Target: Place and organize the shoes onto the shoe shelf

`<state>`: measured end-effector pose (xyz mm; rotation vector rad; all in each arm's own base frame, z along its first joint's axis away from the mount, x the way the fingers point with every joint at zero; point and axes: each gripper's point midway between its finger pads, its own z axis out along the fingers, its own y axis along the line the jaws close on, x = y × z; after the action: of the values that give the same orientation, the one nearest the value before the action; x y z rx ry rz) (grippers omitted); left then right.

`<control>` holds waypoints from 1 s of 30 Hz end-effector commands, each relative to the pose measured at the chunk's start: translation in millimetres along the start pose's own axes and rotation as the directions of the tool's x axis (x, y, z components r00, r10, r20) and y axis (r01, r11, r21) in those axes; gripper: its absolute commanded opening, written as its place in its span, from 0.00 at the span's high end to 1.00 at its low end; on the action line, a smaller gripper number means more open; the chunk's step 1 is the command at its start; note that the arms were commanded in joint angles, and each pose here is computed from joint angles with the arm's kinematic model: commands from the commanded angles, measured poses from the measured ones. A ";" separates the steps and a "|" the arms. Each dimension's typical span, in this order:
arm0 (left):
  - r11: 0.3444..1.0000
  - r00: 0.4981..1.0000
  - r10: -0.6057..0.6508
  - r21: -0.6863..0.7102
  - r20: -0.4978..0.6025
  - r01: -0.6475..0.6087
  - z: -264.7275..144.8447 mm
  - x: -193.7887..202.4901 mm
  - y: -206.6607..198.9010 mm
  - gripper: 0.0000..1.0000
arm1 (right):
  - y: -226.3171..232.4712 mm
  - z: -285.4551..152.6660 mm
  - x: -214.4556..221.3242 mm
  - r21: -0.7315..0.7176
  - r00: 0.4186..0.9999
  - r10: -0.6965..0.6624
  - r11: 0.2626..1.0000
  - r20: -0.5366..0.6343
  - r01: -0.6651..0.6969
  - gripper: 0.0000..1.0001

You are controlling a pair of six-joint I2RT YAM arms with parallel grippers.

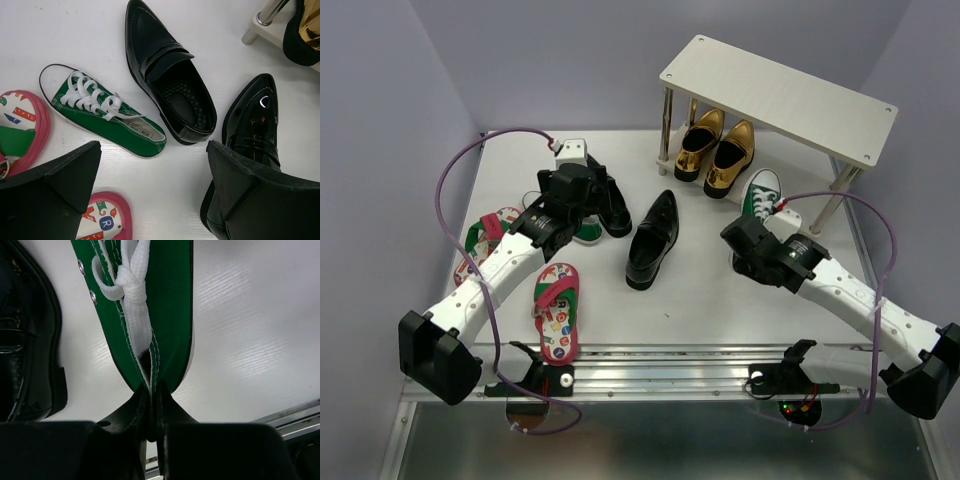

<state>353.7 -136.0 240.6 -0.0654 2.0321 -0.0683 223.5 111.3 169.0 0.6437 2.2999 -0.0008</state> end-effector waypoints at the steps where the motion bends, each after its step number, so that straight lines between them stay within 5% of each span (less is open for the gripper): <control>1: 0.999 0.997 -0.034 0.022 0.065 0.033 -3.5 -29.4 -5.8 0.01 | 5.2 -14.8 -36.3 -0.005 0.992 0.019 1.000 0.125 -0.019 0.99; 30: 0.999 0.994 -0.044 0.008 0.098 0.043 -19.4 -37.9 4.3 0.01 | -24.4 94.1 -143.8 0.107 0.978 -0.021 0.994 0.209 -0.002 0.99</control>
<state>353.0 -136.1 251.4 -0.0713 2.0091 -0.0861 320.1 19.1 145.7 0.6470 2.3048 -0.2472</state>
